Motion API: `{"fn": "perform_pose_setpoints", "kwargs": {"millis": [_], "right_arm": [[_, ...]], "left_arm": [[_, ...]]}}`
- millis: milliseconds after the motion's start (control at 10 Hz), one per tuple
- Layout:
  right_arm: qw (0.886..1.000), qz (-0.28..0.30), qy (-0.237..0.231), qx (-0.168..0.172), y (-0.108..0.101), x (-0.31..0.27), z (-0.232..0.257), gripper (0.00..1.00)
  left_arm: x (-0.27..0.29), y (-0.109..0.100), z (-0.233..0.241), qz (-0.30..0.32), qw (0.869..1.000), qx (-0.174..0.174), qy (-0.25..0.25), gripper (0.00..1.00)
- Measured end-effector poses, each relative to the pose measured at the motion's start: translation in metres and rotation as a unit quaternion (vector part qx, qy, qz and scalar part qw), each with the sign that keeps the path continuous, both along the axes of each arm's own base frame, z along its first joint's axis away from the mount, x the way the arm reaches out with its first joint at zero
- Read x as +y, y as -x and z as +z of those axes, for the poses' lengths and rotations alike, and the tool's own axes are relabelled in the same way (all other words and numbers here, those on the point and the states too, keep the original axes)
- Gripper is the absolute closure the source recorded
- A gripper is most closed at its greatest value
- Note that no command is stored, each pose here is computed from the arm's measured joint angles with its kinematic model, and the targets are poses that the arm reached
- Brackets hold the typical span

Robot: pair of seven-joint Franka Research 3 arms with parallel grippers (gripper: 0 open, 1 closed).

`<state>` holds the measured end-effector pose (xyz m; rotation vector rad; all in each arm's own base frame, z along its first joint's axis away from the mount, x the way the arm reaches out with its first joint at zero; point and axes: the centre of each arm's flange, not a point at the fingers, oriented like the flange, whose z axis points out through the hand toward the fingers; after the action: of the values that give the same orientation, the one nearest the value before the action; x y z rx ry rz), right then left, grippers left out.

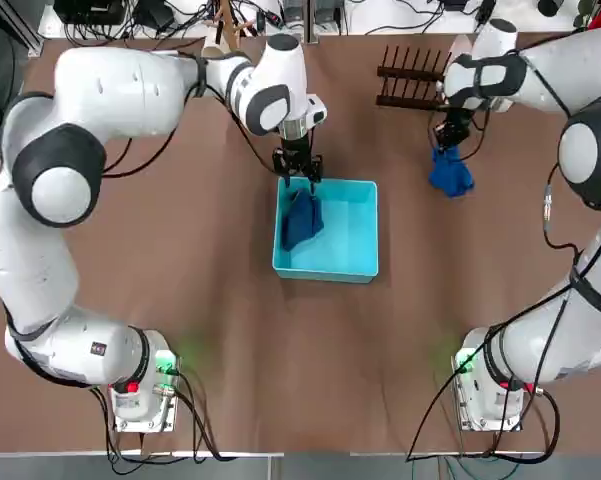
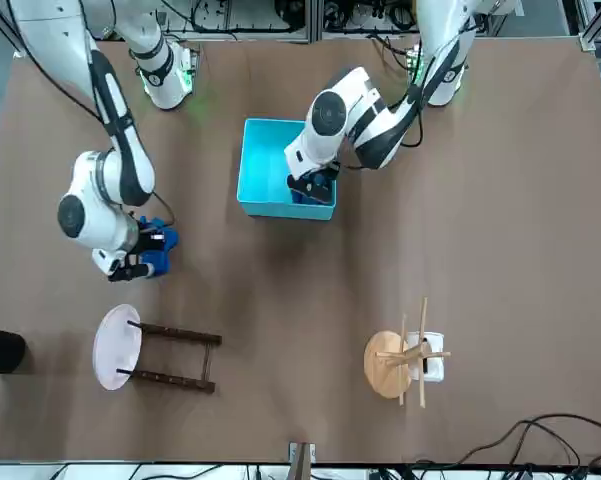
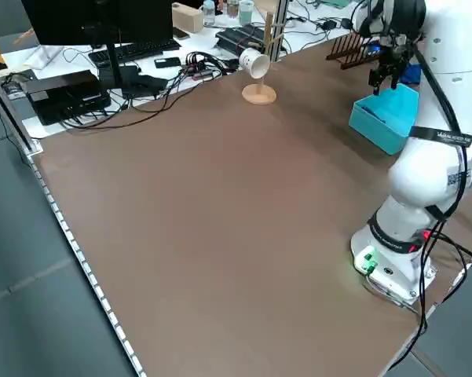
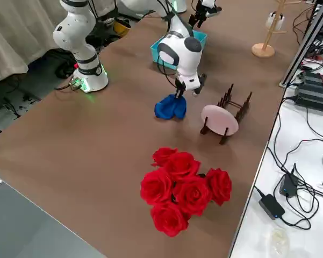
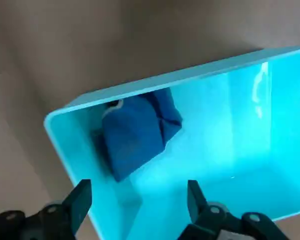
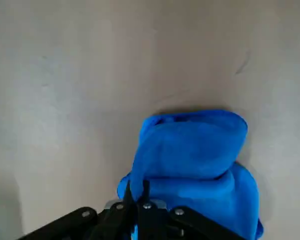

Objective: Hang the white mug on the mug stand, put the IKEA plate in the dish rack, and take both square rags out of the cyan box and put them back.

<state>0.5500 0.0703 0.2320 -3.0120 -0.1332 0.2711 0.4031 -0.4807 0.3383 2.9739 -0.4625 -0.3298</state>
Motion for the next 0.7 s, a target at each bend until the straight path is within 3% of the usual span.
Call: {"fn": "perform_pose_setpoints", "kwargs": {"millis": [100,300,500,700], "right_arm": [[1.0,-0.004,0.0,0.001,0.001,0.011,0.0,0.96],[1.0,-0.004,0.0,0.007,0.002,-0.001,0.0,0.96],[0.999,0.016,-0.019,0.025,-0.003,-0.063,0.006,0.96],[0.998,0.031,-0.027,0.044,-0.015,-0.12,0.049,0.96]], "left_arm": [[0.01,-0.008,0.024,0.002,1.0,-0.025,-0.009,0.12],[0.068,-0.051,0.076,0.03,0.995,-0.081,-0.046,0.07],[0.146,-0.1,0.119,0.052,0.99,-0.112,-0.069,0.04],[0.219,-0.137,0.16,0.064,0.986,-0.133,-0.078,0.0]]}}
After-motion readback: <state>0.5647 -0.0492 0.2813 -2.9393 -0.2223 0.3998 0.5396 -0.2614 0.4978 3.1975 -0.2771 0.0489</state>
